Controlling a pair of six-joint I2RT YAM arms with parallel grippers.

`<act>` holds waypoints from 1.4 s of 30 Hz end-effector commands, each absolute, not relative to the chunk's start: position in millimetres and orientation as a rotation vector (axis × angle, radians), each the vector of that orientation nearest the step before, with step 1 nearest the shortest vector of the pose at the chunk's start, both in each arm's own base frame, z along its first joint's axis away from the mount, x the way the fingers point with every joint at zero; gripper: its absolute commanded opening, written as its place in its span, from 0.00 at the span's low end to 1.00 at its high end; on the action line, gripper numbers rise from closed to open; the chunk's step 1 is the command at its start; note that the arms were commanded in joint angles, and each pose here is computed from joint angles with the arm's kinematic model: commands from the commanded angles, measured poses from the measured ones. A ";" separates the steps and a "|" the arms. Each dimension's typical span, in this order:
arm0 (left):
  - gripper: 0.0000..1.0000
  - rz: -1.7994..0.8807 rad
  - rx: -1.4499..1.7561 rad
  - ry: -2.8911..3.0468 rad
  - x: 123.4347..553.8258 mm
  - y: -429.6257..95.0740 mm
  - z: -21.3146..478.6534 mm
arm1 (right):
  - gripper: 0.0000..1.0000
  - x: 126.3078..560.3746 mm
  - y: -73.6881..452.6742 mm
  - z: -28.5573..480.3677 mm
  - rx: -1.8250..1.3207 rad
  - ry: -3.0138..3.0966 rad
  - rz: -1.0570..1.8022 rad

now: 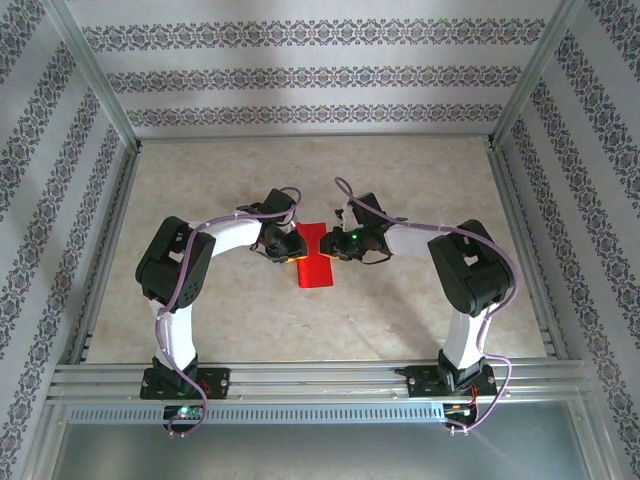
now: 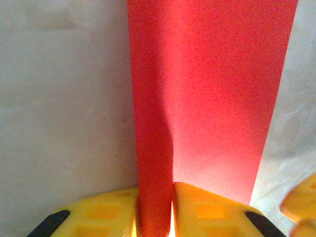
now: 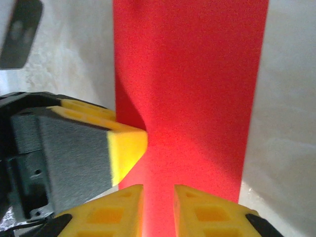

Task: Fold a paper plane with a square sheet of paper (pick it up from the middle)
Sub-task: Hold the square sheet of paper at the center of the table.

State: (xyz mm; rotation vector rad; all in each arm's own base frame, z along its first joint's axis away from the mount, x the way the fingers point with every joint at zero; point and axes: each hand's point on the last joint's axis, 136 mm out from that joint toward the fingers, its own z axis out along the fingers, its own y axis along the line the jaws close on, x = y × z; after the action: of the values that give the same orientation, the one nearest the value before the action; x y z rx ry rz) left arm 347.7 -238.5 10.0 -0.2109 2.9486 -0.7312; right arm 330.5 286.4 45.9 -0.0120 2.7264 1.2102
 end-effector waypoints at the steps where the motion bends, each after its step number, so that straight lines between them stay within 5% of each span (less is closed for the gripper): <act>1: 0.24 -0.398 -0.312 3.149 307.3 -191.7 -65.8 | 0.22 331.2 288.9 41.1 -0.031 2.762 1.181; 22: 0.24 -0.393 -0.295 3.099 321.2 -193.6 -50.9 | 0.17 309.0 251.8 -16.6 0.120 3.028 0.875; 33: 0.44 -0.466 -0.255 2.805 380.9 -198.8 79.2 | 0.16 289.8 226.4 -47.3 0.157 3.157 0.642; 42: 0.35 -0.996 -0.175 2.721 370.1 -274.1 98.8 | 0.17 286.3 211.8 -53.8 0.171 3.207 0.477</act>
State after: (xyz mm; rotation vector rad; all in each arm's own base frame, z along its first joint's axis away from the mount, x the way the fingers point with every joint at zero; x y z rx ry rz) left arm 380.8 -242.6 100.6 -0.2157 2.7265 -0.8002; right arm 326.5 269.8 8.8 0.0528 2.9613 0.9314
